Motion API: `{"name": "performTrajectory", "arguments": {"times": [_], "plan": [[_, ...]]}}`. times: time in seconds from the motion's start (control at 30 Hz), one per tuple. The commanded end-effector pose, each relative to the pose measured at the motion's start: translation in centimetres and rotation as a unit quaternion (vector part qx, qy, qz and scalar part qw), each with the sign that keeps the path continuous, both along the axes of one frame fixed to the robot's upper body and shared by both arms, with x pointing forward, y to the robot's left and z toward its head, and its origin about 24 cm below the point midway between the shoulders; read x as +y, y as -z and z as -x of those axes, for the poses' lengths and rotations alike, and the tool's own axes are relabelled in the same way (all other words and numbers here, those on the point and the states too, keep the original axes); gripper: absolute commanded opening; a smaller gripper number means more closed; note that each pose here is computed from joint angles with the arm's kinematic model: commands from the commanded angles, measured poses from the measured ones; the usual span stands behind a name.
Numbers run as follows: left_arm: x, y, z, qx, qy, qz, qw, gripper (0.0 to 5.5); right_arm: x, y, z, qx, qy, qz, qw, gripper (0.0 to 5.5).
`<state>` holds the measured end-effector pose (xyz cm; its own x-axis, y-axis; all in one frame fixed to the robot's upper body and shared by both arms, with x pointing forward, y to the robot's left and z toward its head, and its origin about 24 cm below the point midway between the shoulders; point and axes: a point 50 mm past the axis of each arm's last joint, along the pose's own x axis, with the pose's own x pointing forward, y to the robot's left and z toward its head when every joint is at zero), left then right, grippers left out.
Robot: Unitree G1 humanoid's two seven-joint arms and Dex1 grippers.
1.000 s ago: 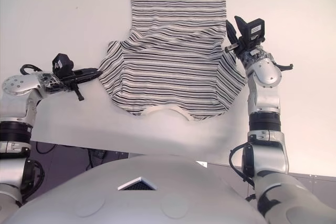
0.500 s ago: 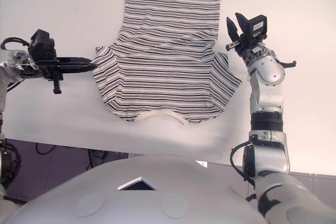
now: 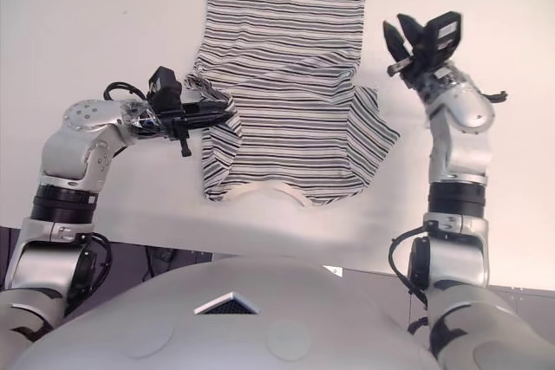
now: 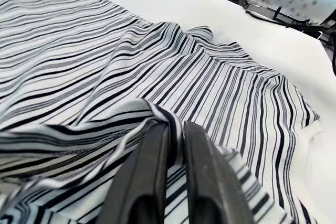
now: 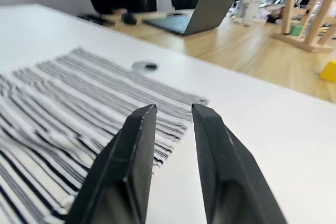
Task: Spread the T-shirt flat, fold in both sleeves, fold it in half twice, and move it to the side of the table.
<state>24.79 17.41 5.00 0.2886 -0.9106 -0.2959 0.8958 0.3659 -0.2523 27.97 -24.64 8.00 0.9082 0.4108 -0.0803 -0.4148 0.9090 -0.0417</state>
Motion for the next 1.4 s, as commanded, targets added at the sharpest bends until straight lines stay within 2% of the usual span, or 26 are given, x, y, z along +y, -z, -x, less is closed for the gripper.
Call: {"name": "performTrajectory", "arguments": {"times": [0.03, 0.13, 0.2, 0.33, 0.53, 0.6, 0.83, 1.07, 1.17, 1.4], "plan": [[-0.6, 0.3, 0.3, 0.015, -0.013, 0.022, 1.0, 1.13, -1.9, -1.3, 3.4, 0.116, -0.049, -0.095, 0.987, 1.23], [-1.0, 0.0, 0.2, -0.006, -0.043, 0.042, 0.998, 1.69, -3.5, -0.5, 6.6, 0.242, -0.082, -0.096, 0.962, 1.23], [-0.8, -0.7, -0.7, -0.058, -0.084, 0.059, 0.993, 1.69, -4.6, 0.7, 8.1, 0.305, -0.061, -0.072, 0.948, 1.23], [-0.5, -2.1, -1.7, -0.099, -0.135, 0.099, 0.981, 1.69, -4.9, 1.6, 8.9, 0.338, -0.053, -0.059, 0.938, 1.23], [-0.8, -1.8, -1.5, -0.098, -0.133, 0.089, 0.982, 1.69, -4.0, 3.7, 9.8, 0.368, -0.049, -0.058, 0.927, 1.23], [-0.9, -1.8, -1.6, -0.098, -0.132, 0.087, 0.982, 1.69, -3.9, 4.1, 10.2, 0.375, -0.05, -0.048, 0.924, 1.23], [-1.1, -1.5, -1.4, -0.096, -0.148, 0.086, 0.981, 1.75, -3.8, 4.2, 10.2, 0.365, -0.071, 0.01, 0.928, 0.01], [-0.9, -1.5, -1.7, -0.097, -0.159, 0.08, 0.979, 1.75, -2.7, -0.1, 8.0, 0.302, -0.117, 0.007, 0.946, 0.01], [-0.8, -1.6, -1.8, -0.095, -0.158, 0.079, 0.98, 1.75, -0.9, -2.2, 7.1, 0.277, -0.151, -0.014, 0.949, 0.01], [-0.8, -1.8, -2.3, -0.075, -0.155, 0.1, 0.98, 1.75, 4.2, -0.8, 5.9, 0.282, -0.225, -0.042, 0.932, 0.01]]}}
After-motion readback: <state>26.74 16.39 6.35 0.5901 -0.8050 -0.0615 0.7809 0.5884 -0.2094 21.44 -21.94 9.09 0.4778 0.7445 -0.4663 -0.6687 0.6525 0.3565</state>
